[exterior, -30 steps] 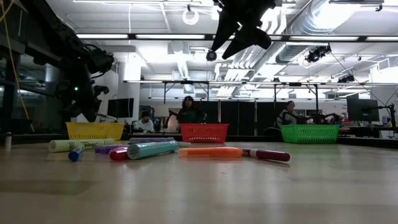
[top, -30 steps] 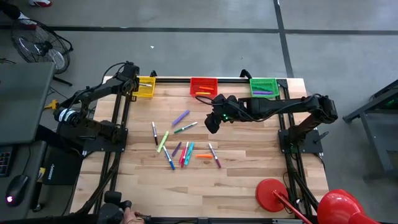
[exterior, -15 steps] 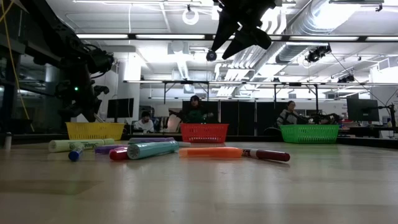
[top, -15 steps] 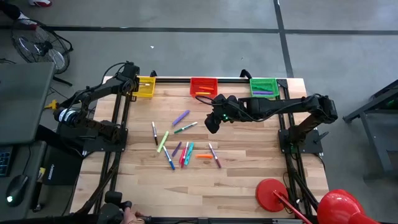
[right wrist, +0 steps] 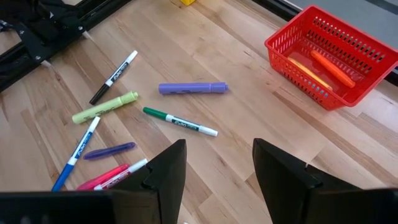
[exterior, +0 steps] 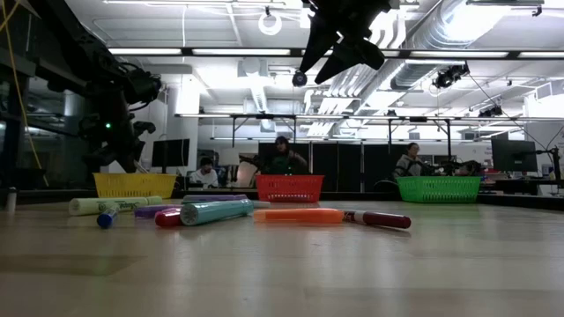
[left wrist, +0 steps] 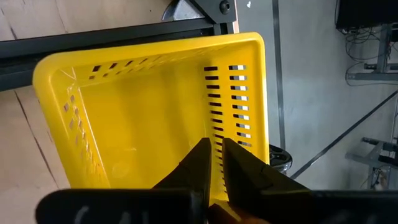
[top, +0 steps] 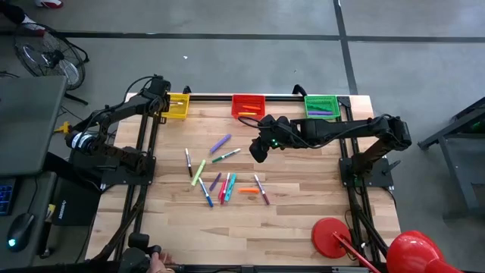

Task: Pick & Place Markers
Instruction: Put the brown marker into the yellow bin

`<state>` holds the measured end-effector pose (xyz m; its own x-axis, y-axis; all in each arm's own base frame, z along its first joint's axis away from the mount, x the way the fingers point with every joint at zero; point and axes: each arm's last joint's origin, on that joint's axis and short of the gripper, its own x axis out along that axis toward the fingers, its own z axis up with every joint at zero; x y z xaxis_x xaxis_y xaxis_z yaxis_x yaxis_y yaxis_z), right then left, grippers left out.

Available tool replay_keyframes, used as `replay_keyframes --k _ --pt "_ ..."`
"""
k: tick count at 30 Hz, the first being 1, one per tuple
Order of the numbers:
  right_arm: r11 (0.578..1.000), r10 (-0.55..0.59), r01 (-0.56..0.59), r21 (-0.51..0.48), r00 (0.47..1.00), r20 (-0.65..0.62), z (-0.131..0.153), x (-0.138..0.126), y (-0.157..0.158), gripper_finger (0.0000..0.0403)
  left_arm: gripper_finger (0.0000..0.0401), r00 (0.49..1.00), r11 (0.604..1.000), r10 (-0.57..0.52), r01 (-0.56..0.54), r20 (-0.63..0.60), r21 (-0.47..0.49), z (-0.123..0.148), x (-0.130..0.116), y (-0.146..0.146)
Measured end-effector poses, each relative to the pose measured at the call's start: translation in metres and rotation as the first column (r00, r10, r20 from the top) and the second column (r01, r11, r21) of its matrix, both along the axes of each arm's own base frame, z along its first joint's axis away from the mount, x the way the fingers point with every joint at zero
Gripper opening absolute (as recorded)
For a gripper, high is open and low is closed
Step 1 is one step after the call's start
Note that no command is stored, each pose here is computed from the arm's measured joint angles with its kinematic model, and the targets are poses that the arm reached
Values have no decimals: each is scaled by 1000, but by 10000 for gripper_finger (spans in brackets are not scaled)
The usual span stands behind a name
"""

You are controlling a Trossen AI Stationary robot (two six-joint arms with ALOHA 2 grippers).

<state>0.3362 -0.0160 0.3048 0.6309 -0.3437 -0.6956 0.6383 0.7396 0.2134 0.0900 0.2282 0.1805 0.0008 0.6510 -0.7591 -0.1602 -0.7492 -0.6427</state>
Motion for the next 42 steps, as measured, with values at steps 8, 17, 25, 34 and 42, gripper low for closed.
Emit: replay_keyframes --k 8,17,25,34,42 --pt "1000 1 -1 -2 1000 -1 0 0 0 173 64 1000 1000 0 0 -1 0 0 0 0" --pt "1000 2 -2 -1 1000 -1 0 0 0 173 154 1000 1000 2 -2 -1 1 0 0 0" --pt "1000 1 -1 -1 1000 -1 0 0 0 173 177 998 999 -47 47 31 15 2 2 1" --pt "1000 18 -18 -16 1000 -17 -1 -1 0 173 178 970 968 -243 243 -3 65 13 4 -1" --pt "999 30 -30 -21 999 -21 -1 0 0 173 177 813 765 -543 582 -209 277 46 7 -5"
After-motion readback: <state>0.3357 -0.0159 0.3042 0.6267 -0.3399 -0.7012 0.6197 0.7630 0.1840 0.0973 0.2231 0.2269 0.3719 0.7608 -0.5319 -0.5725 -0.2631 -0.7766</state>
